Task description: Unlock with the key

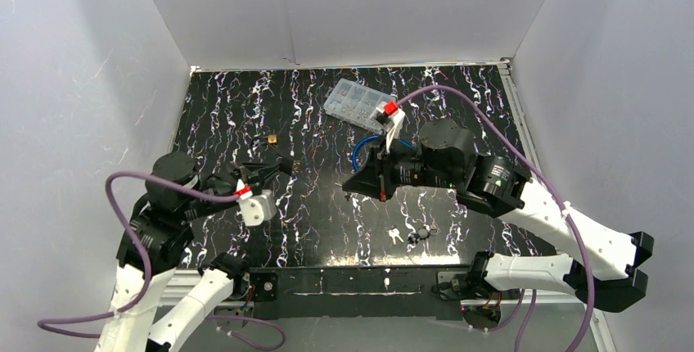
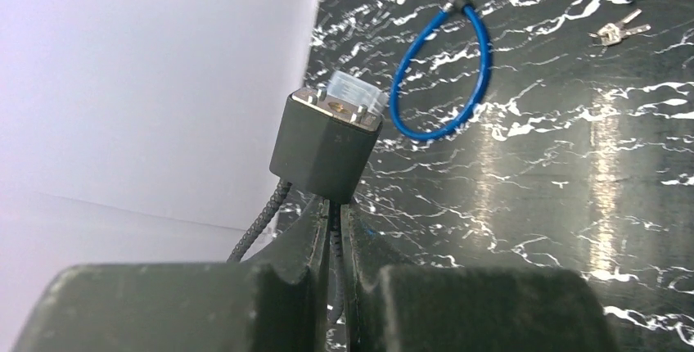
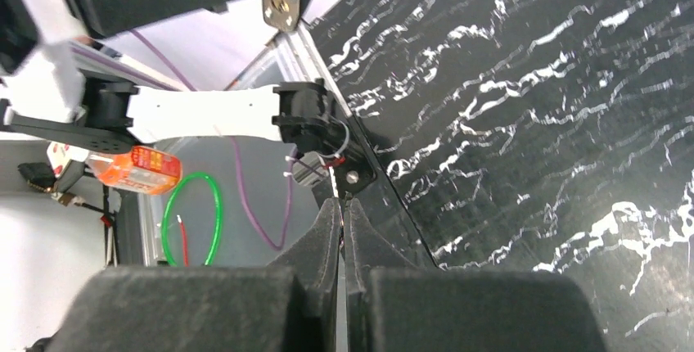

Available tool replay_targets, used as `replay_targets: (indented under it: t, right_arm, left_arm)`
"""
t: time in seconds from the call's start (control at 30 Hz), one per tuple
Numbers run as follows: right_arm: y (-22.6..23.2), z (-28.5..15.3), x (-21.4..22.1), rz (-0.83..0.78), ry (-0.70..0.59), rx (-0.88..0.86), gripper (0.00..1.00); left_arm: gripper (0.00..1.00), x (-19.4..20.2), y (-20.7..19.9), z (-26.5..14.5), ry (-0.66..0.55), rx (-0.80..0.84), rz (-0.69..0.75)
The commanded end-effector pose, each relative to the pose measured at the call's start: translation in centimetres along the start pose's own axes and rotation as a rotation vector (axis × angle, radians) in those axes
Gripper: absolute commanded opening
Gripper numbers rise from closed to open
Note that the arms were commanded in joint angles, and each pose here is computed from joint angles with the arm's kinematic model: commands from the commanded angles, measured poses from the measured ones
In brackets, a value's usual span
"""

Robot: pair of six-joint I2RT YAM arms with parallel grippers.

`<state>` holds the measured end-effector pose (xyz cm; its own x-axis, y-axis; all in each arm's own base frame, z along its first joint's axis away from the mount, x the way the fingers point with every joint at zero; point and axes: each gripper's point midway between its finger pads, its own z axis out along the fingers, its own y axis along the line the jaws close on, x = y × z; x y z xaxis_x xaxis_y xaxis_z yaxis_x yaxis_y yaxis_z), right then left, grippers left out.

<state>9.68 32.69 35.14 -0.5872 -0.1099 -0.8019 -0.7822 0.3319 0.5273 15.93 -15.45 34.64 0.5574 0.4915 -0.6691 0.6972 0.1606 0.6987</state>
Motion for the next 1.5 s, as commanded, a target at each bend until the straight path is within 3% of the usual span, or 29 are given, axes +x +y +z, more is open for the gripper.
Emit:
replay_targets:
  t: [0.0, 0.4, 0.97, 1.47]
  right_arm:
    - [2.9, -1.0, -2.8, -0.057, -0.017, -0.086, 0.01]
    - [4.6, -0.2, -6.7, -0.119, -0.04, -0.091, 0.01]
    - [6.7, 0.3, -9.7, -0.122, -0.085, -0.136, 0.01]
    - [7.1, 2.8, -10.9, -0.1, -0.079, -0.151, 0.01]
  left_arm:
    - [0.0, -3.2, 2.0, -1.5, -0.082, -0.085, 0.132]
    - [0.0, -6.2, 4.5, -3.7, -0.12, -0.197, 0.173]
    - [0.0, -5.2, 6.0, -2.9, -0.077, -0.212, 0.057]
    - [0.0, -4.3, 5.6, -2.5, -0.048, -0.195, 0.082]
